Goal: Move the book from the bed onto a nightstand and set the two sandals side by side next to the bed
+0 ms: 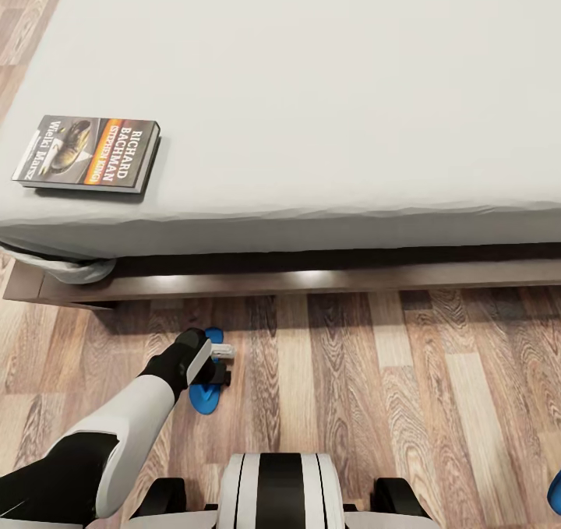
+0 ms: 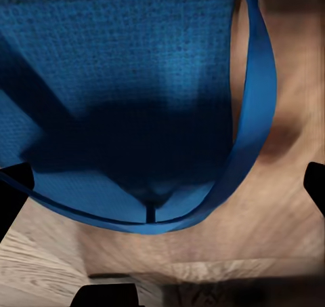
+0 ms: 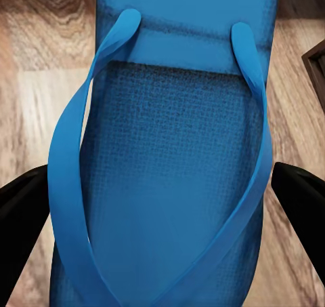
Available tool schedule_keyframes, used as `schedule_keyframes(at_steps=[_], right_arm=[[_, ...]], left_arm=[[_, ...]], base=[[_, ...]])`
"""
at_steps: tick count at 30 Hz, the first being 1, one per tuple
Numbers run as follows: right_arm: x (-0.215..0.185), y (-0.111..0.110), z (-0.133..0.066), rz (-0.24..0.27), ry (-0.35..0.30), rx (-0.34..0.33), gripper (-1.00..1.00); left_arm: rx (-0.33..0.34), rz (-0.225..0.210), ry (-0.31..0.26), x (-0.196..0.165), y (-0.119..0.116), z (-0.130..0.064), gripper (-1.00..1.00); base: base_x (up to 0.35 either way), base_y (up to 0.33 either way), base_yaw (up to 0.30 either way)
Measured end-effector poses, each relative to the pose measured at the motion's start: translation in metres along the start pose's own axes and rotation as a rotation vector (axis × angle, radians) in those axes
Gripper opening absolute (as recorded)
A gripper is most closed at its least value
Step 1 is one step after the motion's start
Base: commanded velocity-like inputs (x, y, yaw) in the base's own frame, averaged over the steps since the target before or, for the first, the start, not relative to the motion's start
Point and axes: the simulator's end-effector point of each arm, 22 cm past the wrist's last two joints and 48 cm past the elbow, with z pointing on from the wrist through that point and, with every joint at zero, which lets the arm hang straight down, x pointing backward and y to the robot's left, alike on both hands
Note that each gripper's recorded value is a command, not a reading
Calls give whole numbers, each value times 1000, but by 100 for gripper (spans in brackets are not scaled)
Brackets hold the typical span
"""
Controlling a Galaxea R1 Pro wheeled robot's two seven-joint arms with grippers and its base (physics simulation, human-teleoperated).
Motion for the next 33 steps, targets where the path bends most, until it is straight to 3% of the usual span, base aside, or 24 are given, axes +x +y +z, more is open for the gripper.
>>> schedule_keyframes(at_steps=[6, 33], right_arm=[[0, 0, 0, 0, 0, 0, -100], [-37, -3, -6, 43, -101, 2, -100]], left_arm=[[-1, 3, -1, 0, -1, 0, 100], [-12, 6, -109, -22, -1, -63, 100]], base=[[0, 0, 0], [-4, 0, 0]])
